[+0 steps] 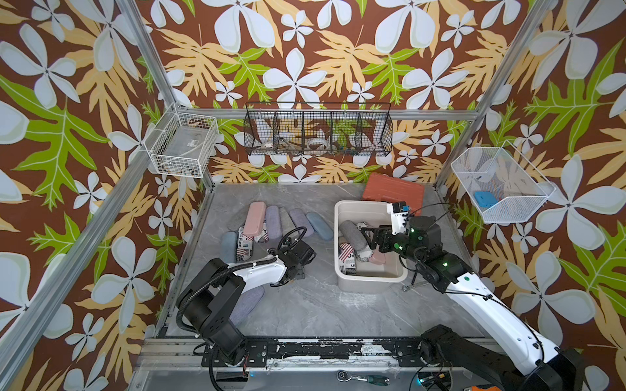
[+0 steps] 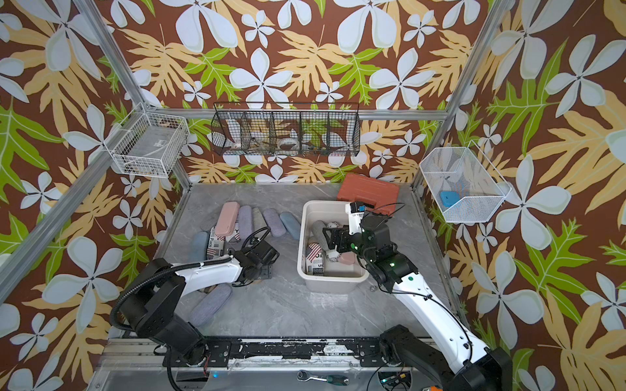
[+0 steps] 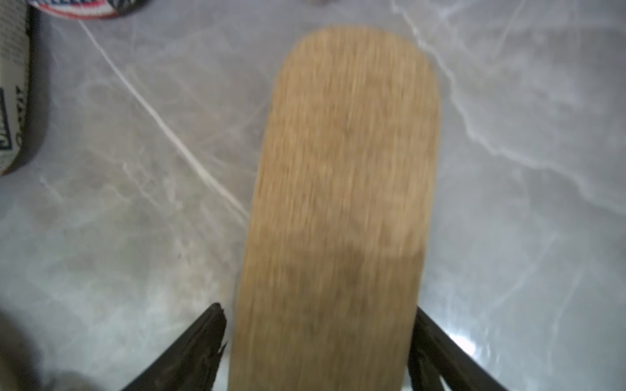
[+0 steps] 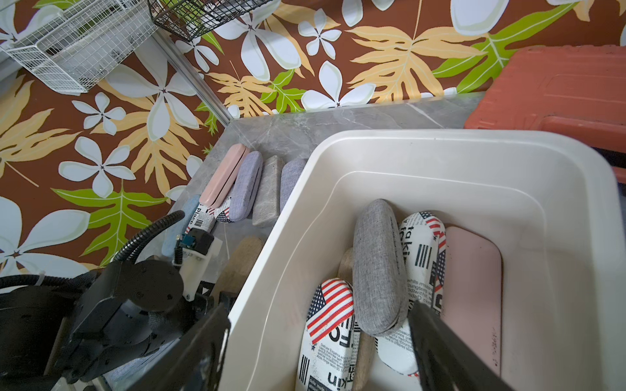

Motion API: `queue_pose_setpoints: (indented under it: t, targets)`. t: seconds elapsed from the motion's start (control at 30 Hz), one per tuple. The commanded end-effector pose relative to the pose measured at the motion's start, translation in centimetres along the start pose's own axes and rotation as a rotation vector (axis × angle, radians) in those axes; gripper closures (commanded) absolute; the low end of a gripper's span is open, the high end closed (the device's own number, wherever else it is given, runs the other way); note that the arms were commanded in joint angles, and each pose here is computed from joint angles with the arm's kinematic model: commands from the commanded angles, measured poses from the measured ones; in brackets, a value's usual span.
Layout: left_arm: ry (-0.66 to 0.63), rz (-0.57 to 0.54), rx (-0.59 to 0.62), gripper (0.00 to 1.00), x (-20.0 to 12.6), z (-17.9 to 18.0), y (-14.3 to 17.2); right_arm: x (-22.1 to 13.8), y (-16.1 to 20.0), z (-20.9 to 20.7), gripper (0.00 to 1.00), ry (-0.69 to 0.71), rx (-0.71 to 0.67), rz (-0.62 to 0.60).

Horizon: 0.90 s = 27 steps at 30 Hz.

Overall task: Put the glasses cases into the storage boxes
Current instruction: Pick up the glasses case at the center of the board.

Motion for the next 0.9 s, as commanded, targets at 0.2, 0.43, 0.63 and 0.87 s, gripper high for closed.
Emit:
queue_pose_setpoints:
  t: [0.2, 0.43, 0.63, 0.87]
  targets:
    - [-0.022, 0.011, 0.015, 0.38, 0.2, 0.7, 1.1, -0.1, -0.4, 0.3, 0.21, -0.014, 0.011, -0.015]
    - [0.014, -0.061, -0.001, 0.45, -1.6, 0.6, -0.5, -0.5, -0.4, 0.4, 0.21, -0.018, 0.017, -0.022]
    - [0.226, -0.210, -0.062, 0.48, -6.1, 0.1, -2.9, -0.4, -0.6, 0.7, 0.21, -0.048, 0.029, -0.028]
    - [0.565, -0.422, -0.087, 0.53, -11.0, -0.7, -4.4, 0.4, -1.8, 2.0, 0.22, -0.159, 0.084, -0.042]
Point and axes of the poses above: each gripper's point midway between its finger pads, its own x axis out along the fingers, its own z axis along the line the jaws close on, y = z × x, the point moved 8 cm from there along -x, back along the fingers, and after that the axes turned 1 degree about x, right-handed, at the moved point
